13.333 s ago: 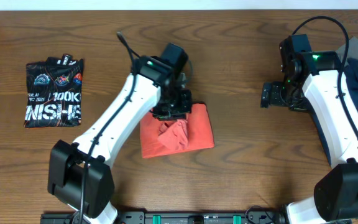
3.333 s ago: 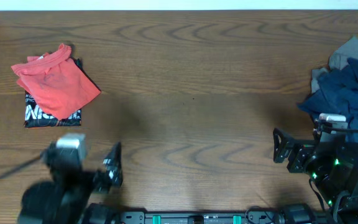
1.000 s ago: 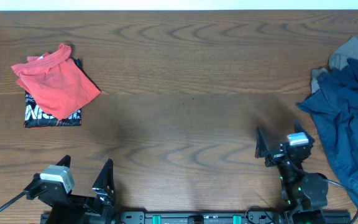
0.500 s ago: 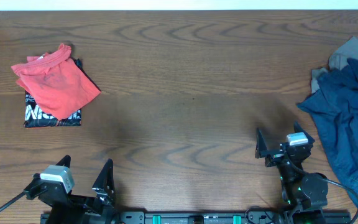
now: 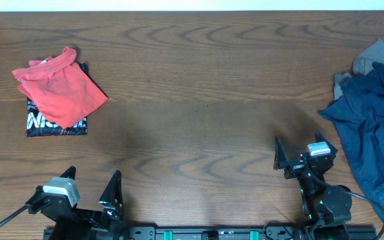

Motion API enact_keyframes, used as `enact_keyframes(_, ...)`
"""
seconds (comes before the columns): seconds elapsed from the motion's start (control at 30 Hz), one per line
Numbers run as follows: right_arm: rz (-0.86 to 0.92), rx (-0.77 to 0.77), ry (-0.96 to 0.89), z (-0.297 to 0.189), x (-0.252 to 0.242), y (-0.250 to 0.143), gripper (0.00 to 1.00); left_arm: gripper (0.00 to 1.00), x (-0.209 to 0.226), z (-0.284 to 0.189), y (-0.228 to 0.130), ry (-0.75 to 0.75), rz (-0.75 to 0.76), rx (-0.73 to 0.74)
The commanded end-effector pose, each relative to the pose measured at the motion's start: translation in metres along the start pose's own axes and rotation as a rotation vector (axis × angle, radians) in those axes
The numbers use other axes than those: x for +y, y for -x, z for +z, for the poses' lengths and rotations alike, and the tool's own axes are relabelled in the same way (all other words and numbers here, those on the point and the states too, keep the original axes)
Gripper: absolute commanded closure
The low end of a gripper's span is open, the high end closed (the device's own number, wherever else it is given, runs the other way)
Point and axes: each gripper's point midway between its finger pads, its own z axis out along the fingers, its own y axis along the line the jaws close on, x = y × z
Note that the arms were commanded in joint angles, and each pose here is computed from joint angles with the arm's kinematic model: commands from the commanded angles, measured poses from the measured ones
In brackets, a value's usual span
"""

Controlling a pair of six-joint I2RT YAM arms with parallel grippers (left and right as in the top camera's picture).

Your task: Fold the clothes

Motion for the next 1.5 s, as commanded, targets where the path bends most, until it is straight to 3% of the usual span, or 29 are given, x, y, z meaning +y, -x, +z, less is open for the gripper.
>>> enact_keyframes(0.0, -0.016, 0.003, 0.016, 0.0, 0.003, -0.001, 0.01, 0.02, 0.001, 0.0, -0.001, 0.006, 0.01, -0.002)
enact_keyframes(0.3, -0.016, 0.003, 0.015, 0.0, 0.003, -0.001, 0.01, 0.02, 0.018, 0.001, -0.003, 0.121, -0.005, -0.016)
enact_keyframes(0.53, -0.016, 0.003, 0.015, 0.0, 0.003, -0.001, 0.01, 0.02, 0.055, 0.037, -0.063, 0.261, -0.042, 0.07)
enact_keyframes(0.9, -0.016, 0.003, 0.015, 0.0, 0.003, -0.001, 0.01, 0.02, 0.074, 0.106, -0.067, 0.224, -0.02, -0.178)
enact_keyframes(1.23, -0.016, 0.003, 0.015, 0.0, 0.003, -0.001, 0.01, 0.02, 0.086, 0.136, -0.082, 0.205, -0.008, -0.325)
enact_keyframes(1.47, -0.016, 0.003, 0.015, 0.0, 0.003, -0.001, 0.01, 0.02, 0.11, 0.139, -0.118, 0.316, -0.131, -0.208)
